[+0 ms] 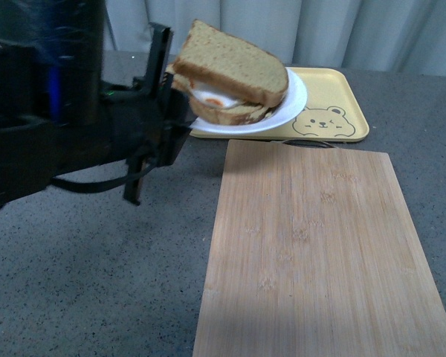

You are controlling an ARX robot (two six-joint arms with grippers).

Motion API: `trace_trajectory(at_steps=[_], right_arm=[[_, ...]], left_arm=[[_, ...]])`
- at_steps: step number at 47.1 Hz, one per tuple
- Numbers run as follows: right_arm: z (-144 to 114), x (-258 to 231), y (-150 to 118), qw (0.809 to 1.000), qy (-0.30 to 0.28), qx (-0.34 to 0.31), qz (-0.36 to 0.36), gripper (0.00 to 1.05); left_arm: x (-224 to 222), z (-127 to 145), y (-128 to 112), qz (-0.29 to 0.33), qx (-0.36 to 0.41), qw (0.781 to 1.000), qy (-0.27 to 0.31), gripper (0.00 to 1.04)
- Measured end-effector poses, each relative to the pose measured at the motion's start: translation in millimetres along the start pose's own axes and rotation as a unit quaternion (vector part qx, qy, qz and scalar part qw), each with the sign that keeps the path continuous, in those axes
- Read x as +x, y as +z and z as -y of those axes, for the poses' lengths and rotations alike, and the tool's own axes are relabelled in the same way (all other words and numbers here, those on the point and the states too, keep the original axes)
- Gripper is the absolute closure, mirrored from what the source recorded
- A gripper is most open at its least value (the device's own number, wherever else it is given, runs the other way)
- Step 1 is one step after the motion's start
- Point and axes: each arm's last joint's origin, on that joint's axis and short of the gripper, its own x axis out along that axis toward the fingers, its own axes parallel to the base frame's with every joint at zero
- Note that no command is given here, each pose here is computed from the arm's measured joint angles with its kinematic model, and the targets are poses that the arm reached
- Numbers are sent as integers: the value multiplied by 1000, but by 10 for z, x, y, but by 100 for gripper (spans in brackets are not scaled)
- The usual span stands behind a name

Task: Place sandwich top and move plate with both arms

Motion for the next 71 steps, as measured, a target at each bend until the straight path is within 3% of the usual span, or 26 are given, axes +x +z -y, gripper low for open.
trace_trajectory(at_steps=[20,46,60,63,69,71], right_arm=[[0,0,0,1000,0,0,0,9],[0,0,1,1000,0,0,0,9],[0,0,0,1000,0,0,0,9],[0,0,0,1000,0,0,0,9],[0,0,0,1000,0,0,0,9],[0,0,0,1000,0,0,0,9]], left_arm=[[955,325,-272,-21,-5,999,38,101],[1235,289,-225,-17,-1,997,81,101],[928,384,-148,-20,39,996,74,43],[795,460,-132,-6,73,994,78,31],[513,538,-137,42,214,971,103,7],[426,538,-158,53,256,960,104,5]])
